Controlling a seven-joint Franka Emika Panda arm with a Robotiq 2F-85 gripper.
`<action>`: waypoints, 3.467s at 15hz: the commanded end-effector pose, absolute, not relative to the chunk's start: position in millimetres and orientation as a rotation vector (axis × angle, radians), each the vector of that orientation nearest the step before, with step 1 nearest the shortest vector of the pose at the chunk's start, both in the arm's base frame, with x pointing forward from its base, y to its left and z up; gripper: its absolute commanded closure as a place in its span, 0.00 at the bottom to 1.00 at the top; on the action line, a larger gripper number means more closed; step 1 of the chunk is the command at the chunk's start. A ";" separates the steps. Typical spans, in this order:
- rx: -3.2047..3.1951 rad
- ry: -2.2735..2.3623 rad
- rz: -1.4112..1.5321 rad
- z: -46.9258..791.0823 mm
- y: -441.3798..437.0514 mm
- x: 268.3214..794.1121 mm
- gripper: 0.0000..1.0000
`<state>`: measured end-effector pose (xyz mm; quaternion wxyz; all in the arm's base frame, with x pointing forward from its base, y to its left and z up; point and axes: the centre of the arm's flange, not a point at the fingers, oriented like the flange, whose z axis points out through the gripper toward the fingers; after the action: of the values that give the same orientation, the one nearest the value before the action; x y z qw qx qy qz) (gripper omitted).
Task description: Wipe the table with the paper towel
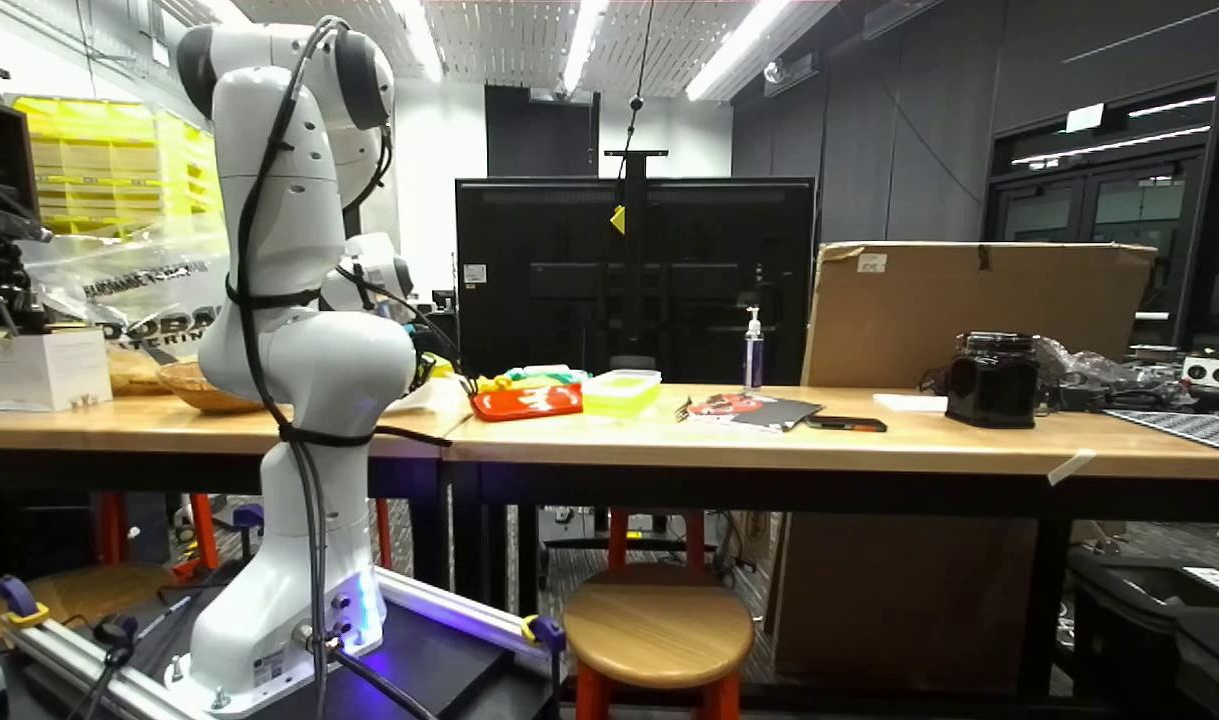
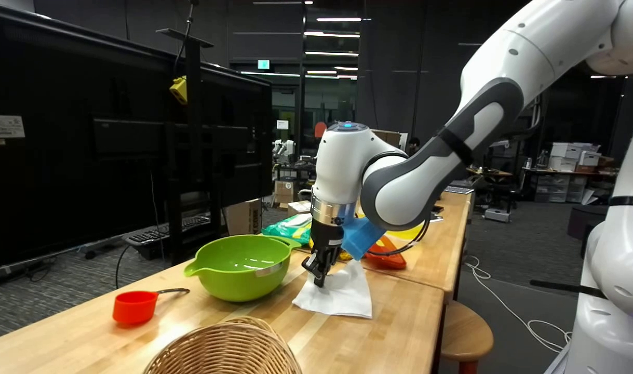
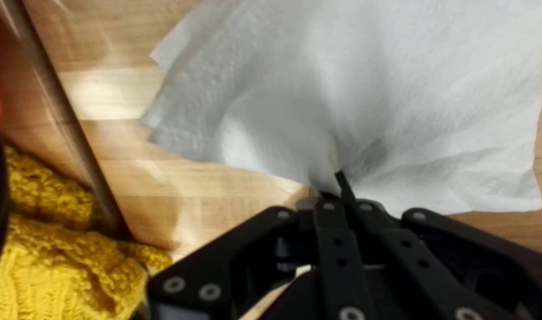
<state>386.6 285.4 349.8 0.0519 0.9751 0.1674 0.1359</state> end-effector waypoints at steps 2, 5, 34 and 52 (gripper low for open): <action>2.986 0.379 0.334 320.7 251.3 381.5 1.00; 3.010 0.236 0.349 320.7 226.9 375.6 1.00; 2.982 0.010 0.467 335.0 205.3 354.3 0.57; 2.686 0.123 0.694 412.2 250.3 320.6 0.00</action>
<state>331.7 245.5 388.9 0.1632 0.9635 0.0459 0.2074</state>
